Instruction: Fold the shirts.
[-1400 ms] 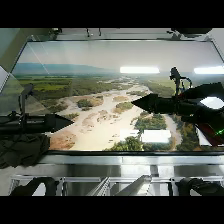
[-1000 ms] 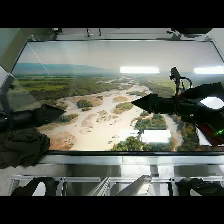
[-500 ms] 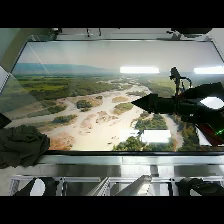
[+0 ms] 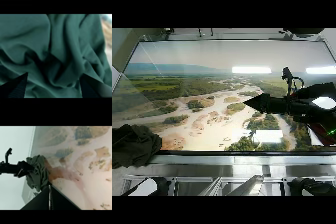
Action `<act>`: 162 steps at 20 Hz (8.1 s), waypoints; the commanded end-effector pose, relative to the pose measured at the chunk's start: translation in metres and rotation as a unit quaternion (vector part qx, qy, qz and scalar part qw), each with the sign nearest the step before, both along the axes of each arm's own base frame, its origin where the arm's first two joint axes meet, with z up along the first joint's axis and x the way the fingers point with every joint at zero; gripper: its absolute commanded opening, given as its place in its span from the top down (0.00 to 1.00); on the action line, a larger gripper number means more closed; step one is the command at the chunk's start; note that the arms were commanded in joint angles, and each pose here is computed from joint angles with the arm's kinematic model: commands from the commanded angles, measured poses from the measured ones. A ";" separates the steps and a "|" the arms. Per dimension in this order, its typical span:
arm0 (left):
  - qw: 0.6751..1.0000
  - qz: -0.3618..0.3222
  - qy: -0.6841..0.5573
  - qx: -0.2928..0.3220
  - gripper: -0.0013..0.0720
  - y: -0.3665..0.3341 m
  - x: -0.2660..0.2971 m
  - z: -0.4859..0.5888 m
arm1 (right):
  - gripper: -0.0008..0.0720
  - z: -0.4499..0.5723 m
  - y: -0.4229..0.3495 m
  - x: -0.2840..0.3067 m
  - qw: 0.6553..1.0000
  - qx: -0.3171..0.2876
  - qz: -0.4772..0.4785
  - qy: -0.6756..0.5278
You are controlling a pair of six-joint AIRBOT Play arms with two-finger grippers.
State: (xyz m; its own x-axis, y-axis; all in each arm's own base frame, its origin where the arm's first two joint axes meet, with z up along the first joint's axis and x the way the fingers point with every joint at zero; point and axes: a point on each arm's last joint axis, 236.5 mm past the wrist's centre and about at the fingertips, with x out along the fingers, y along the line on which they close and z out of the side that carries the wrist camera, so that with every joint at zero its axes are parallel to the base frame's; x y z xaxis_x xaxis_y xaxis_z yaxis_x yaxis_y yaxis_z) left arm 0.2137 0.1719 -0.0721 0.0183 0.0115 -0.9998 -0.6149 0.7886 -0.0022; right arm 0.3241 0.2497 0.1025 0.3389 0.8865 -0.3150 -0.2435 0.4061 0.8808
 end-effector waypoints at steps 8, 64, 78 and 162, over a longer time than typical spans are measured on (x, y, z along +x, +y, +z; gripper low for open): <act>0.986 -0.082 -0.105 -0.103 0.97 -0.059 0.114 0.052 | 0.93 -0.001 0.000 0.000 1.000 0.000 0.000 0.001; 0.764 -0.430 -0.336 -0.344 0.99 -0.392 0.212 0.229 | 0.96 0.070 -0.159 0.139 0.975 -0.121 -0.126 -0.138; 0.720 -0.485 -0.469 -0.161 0.96 -0.356 0.133 0.399 | 0.96 0.254 -0.125 -0.001 0.900 -0.157 -0.139 -0.382; 0.599 -0.434 -0.662 0.122 0.95 -0.259 0.063 0.569 | 0.96 0.392 -0.168 -0.082 0.759 -0.251 -0.252 -0.545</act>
State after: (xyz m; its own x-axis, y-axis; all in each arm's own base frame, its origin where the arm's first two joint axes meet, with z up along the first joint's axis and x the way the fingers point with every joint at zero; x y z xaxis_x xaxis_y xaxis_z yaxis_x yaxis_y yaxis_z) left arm 0.2610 -0.0928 0.5069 0.8953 -0.4409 -0.0641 0.4454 0.8830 0.1480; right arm 0.2379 0.0806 0.4844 0.9099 0.3952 0.1265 -0.3932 0.9185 -0.0415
